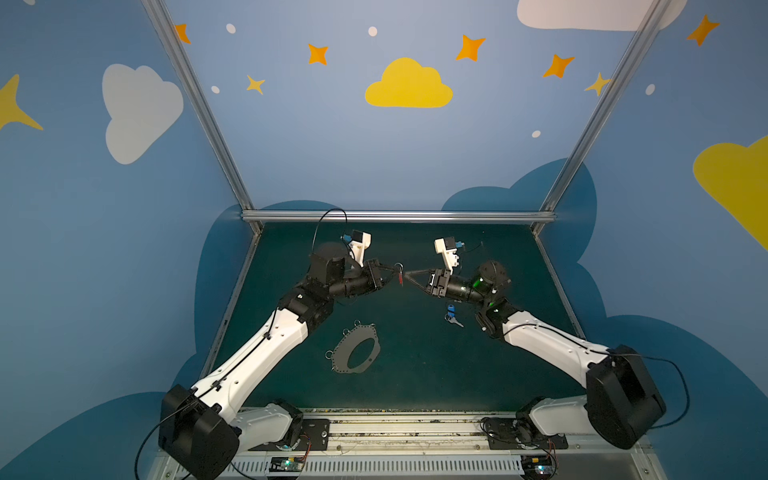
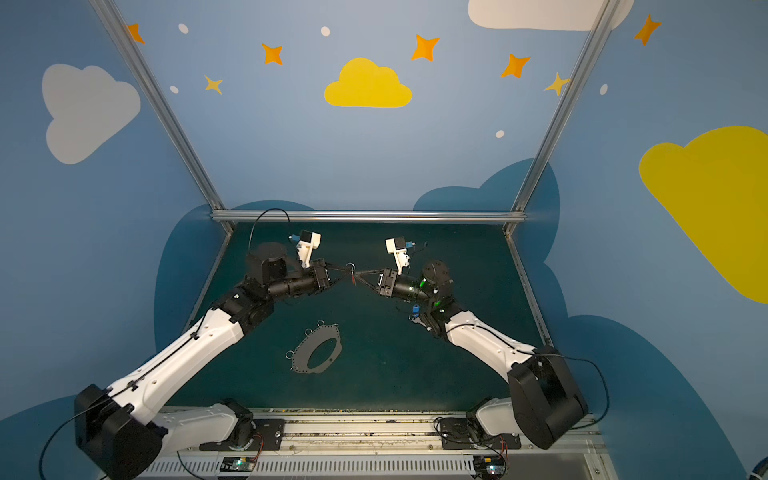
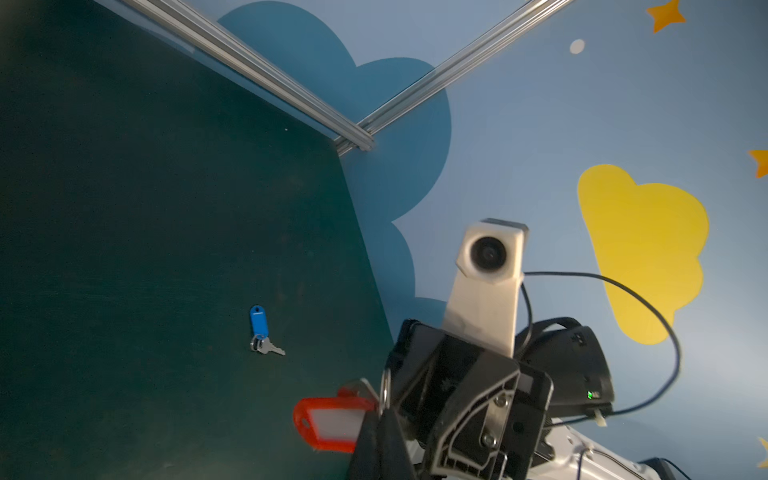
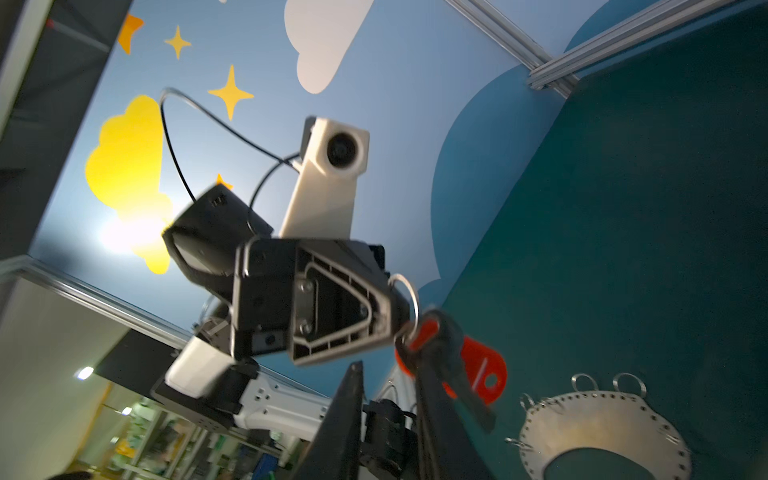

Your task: Put the keys on the keyring

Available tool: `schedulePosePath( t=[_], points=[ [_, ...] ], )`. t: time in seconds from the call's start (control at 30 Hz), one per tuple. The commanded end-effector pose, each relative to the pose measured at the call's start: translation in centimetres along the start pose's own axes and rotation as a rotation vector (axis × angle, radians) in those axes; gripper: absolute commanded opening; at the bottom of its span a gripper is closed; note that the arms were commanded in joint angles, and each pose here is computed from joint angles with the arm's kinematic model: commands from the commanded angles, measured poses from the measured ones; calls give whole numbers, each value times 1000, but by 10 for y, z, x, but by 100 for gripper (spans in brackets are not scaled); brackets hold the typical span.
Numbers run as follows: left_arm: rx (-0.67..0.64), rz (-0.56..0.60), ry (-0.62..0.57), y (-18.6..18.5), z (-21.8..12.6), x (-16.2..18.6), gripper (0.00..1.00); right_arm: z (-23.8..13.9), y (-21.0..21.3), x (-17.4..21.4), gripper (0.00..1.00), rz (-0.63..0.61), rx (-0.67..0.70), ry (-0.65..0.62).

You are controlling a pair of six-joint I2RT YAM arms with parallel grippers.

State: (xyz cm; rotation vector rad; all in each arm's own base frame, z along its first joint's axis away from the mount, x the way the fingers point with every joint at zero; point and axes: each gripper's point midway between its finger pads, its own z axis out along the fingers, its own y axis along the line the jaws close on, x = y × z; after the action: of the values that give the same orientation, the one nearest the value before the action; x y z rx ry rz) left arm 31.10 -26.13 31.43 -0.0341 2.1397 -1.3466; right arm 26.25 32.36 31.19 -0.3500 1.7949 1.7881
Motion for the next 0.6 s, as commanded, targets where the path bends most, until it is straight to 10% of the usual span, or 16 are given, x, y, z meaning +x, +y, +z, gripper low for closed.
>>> schedulePosePath(
  t=[0.0,0.37,0.57],
  points=[
    [-270,-79,118,55,-4,22,4,-10,-11,13,18,-23,77,21],
    [-285,-226,248,74,19,37,4,6,-48,68,12,33,83,187],
    [-212,-230,247,62,20,38,4,15,-60,60,26,80,68,145]
  ],
)
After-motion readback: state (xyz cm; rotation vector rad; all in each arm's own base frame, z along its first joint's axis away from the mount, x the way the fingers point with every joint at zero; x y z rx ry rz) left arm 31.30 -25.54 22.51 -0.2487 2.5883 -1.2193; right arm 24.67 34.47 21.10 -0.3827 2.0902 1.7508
